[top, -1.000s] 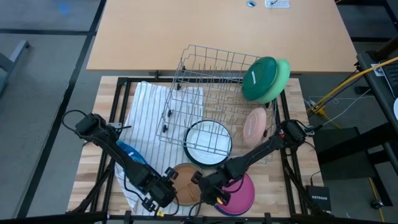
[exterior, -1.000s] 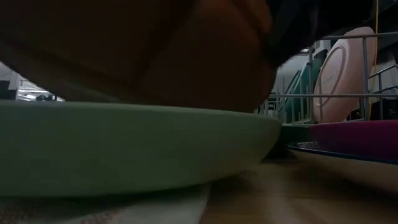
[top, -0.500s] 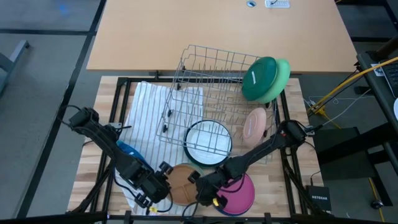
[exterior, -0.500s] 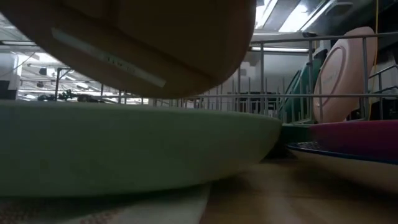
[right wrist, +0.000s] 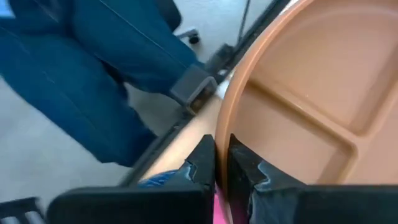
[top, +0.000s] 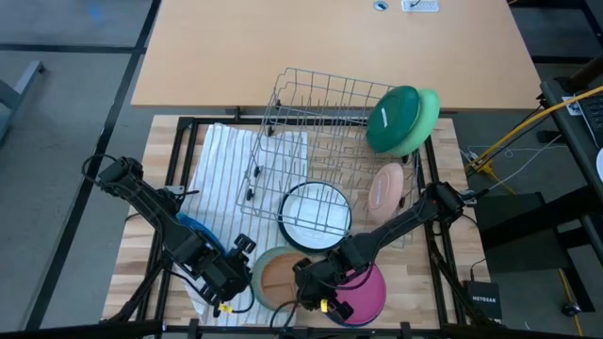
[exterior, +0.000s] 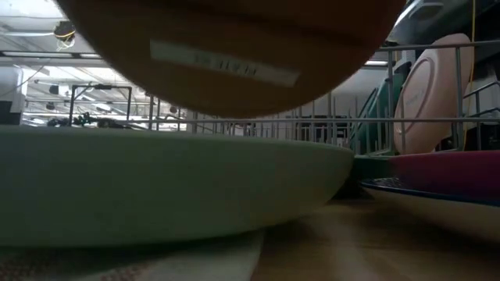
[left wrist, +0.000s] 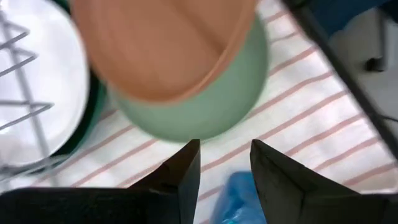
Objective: Sort dishes
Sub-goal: Put the brown plate in the dish rack
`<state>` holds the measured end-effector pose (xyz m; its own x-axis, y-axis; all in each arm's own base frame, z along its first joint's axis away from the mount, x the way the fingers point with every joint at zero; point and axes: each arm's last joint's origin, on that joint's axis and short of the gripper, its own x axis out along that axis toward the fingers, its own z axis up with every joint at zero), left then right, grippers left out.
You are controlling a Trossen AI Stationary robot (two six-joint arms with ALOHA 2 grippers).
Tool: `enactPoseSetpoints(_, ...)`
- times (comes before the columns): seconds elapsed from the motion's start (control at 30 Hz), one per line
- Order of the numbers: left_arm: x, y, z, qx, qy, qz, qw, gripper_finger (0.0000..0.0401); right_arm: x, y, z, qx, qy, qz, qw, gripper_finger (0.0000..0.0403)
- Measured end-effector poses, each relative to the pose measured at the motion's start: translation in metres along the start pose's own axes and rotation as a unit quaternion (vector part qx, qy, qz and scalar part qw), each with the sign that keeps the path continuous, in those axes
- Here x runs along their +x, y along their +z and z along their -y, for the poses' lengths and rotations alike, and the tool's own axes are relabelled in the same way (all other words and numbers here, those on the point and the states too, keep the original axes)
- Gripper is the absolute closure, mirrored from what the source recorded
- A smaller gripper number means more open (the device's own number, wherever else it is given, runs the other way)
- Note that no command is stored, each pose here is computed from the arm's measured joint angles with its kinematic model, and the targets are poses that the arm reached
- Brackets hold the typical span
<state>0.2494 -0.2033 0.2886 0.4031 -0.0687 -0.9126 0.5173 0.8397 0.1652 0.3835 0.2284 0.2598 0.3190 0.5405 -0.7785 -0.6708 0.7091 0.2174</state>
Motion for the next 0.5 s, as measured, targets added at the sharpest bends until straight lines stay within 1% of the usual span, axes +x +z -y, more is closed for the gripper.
enactPoseSetpoints(0.1, 0.000, -0.002, -0.002, 0.002, 0.025, -0.008, 1.000, 0.0272, -0.010, 0.009, -0.003, 0.037, 0.008, 0.010, 0.999, 0.0384)
enactPoseSetpoints(0.2, 0.000, -0.004, -0.002, 0.005, 0.039, -0.017, 0.999, 0.0272, -0.026, 0.018, -0.006, 0.081, 0.008, 0.008, 0.997, 0.0384)
enactPoseSetpoints(0.33, 0.000, -0.004, -0.003, -0.001, 0.042, -0.016, 0.999, 0.0272, -0.055, 0.034, -0.013, 0.099, -0.002, 0.015, 0.995, 0.0384)
enactPoseSetpoints(0.5, 0.000, -0.006, -0.003, -0.007, 0.044, -0.027, 0.999, 0.0272, -0.100, 0.047, -0.024, 0.122, -0.042, 0.017, 0.992, 0.0384)
